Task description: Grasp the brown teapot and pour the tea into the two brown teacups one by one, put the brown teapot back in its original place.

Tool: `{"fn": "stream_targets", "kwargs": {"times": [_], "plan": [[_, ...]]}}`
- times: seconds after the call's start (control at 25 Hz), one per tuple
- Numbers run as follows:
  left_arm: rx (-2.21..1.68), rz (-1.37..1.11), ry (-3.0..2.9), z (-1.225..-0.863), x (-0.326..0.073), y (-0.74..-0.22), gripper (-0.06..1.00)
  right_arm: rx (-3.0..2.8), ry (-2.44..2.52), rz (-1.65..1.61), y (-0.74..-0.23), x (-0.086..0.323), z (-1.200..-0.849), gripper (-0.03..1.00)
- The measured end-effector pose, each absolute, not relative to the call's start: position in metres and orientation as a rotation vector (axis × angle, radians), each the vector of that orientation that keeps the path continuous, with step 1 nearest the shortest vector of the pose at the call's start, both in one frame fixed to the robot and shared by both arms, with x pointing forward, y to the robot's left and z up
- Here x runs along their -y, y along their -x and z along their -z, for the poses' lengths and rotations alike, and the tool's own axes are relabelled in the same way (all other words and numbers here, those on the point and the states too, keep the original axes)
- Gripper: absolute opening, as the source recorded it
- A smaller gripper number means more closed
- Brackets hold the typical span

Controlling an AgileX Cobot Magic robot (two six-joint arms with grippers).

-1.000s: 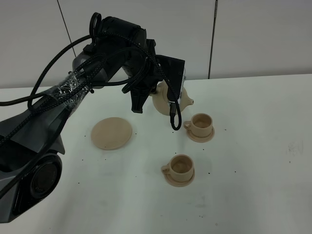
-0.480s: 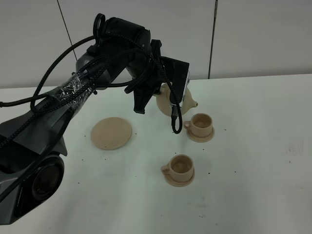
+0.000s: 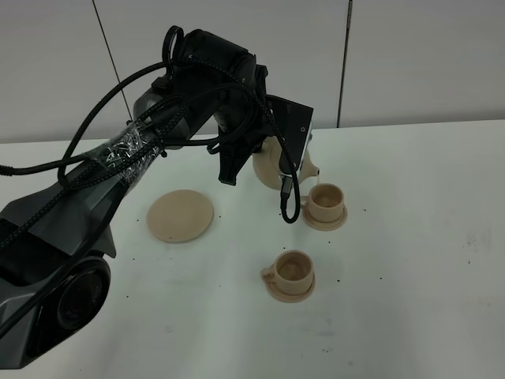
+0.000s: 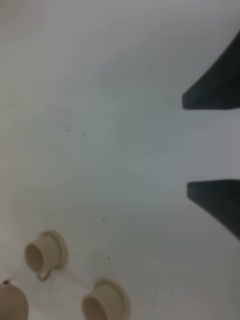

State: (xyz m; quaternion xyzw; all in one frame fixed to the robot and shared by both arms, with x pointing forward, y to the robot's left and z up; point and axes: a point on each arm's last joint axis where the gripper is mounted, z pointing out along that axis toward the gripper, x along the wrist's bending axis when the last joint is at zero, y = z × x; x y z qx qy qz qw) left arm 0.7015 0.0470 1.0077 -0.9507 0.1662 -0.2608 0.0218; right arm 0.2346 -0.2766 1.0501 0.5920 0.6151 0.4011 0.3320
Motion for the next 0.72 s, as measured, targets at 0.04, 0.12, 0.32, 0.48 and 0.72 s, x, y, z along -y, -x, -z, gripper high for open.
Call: {"fn": "stream_targets", "kwargs": {"times": [0.04, 0.12, 0.32, 0.48, 0.72], "plan": [[-0.518, 0.809, 2.939, -1.0078, -0.0462, -0.7009, 0.17, -1.607, -1.547, -1.048, -0.2346, 0.2766, -1.0501, 0.32], [-0.523, 0.813, 2.924, -1.0081, -0.0454, -0.7004, 0.17, -1.607, -1.547, -1.048, -0.2346, 0.2766, -1.0501, 0.32], [-0.527, 0.813, 2.915, -1.0082, -0.0446, -0.6998, 0.17, -1.607, -1.547, -1.048, -0.2346, 0.2766, -1.0501, 0.32], [-0.531, 0.797, 2.894, -1.0058, -0.046, -0.6995, 0.17, -1.607, -1.547, -1.048, -0.2346, 0.2766, -1.0501, 0.32], [-0.531, 0.781, 2.868, -1.0006, -0.0482, -0.6998, 0.17, -1.607, -1.547, -1.048, -0.2346, 0.2766, -1.0501, 0.32]]}}
